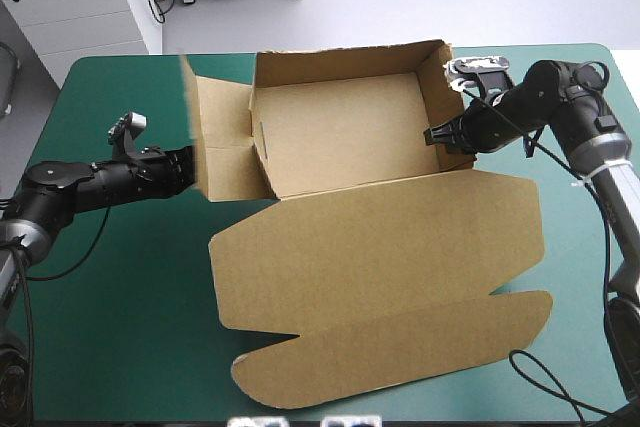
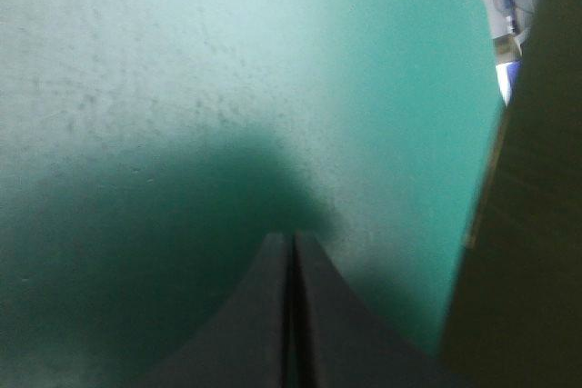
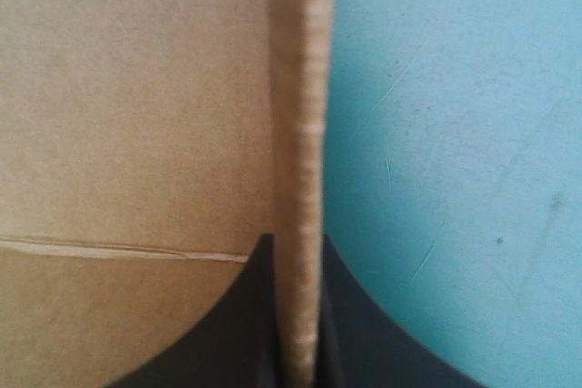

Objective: Fold the box

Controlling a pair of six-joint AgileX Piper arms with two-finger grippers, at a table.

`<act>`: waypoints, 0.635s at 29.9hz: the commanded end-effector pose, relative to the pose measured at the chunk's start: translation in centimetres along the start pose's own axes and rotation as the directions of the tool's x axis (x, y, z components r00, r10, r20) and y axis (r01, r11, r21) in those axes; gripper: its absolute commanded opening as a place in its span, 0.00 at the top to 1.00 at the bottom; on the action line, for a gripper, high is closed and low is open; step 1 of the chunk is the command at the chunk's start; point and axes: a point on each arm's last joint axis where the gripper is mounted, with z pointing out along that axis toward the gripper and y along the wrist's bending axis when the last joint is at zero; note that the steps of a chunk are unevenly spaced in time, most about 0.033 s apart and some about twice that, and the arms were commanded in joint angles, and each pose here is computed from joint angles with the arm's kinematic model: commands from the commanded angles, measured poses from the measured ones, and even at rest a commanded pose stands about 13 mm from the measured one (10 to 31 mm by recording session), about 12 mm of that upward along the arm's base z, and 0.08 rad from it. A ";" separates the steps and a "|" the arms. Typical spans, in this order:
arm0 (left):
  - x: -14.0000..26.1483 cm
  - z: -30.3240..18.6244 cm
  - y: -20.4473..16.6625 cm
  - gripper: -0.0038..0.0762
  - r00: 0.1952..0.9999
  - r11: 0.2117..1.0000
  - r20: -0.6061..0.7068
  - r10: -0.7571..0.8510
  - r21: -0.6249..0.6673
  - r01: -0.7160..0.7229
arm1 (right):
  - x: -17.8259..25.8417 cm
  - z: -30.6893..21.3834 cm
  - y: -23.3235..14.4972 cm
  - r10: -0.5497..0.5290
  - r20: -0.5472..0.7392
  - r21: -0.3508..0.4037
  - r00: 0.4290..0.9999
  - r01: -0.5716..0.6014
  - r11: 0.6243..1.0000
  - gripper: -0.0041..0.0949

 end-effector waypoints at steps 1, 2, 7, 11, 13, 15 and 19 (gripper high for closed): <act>-0.6 -0.7 -3.1 0.96 0.999 0.990 0.044 0.017 0.136 -0.023 | -1.0 -2.0 0.6 0.008 0.120 -0.007 0.993 -0.007 1.000 0.97; -0.5 -0.6 -3.3 0.96 0.999 0.989 0.036 0.023 0.143 -0.028 | -1.1 -2.0 0.6 0.010 0.119 -0.010 0.993 -0.008 1.000 0.97; 0.0 0.1 -4.9 0.96 0.998 0.980 -0.005 0.068 0.186 -0.066 | -1.1 -1.9 0.5 0.011 0.124 -0.007 0.992 -0.010 1.000 0.97; 0.0 0.2 -6.5 0.96 0.993 0.968 -0.021 0.115 0.227 -0.108 | -1.1 -1.9 0.6 0.008 0.123 -0.008 0.992 -0.007 1.000 0.97; -0.3 0.0 -7.3 0.96 0.990 0.960 -0.012 0.142 0.245 -0.134 | -1.1 -1.8 0.9 -0.007 0.119 -0.003 0.993 0.008 1.000 0.97; -0.9 -0.3 -8.0 0.96 0.986 0.953 0.008 0.165 0.256 -0.161 | -1.1 -1.6 1.4 -0.037 0.110 0.015 0.993 0.035 0.999 0.97; -1.7 -0.9 -9.0 0.96 0.981 0.944 0.039 0.192 0.265 -0.195 | -0.9 -1.2 2.6 -0.080 0.092 0.057 0.992 0.075 0.996 0.97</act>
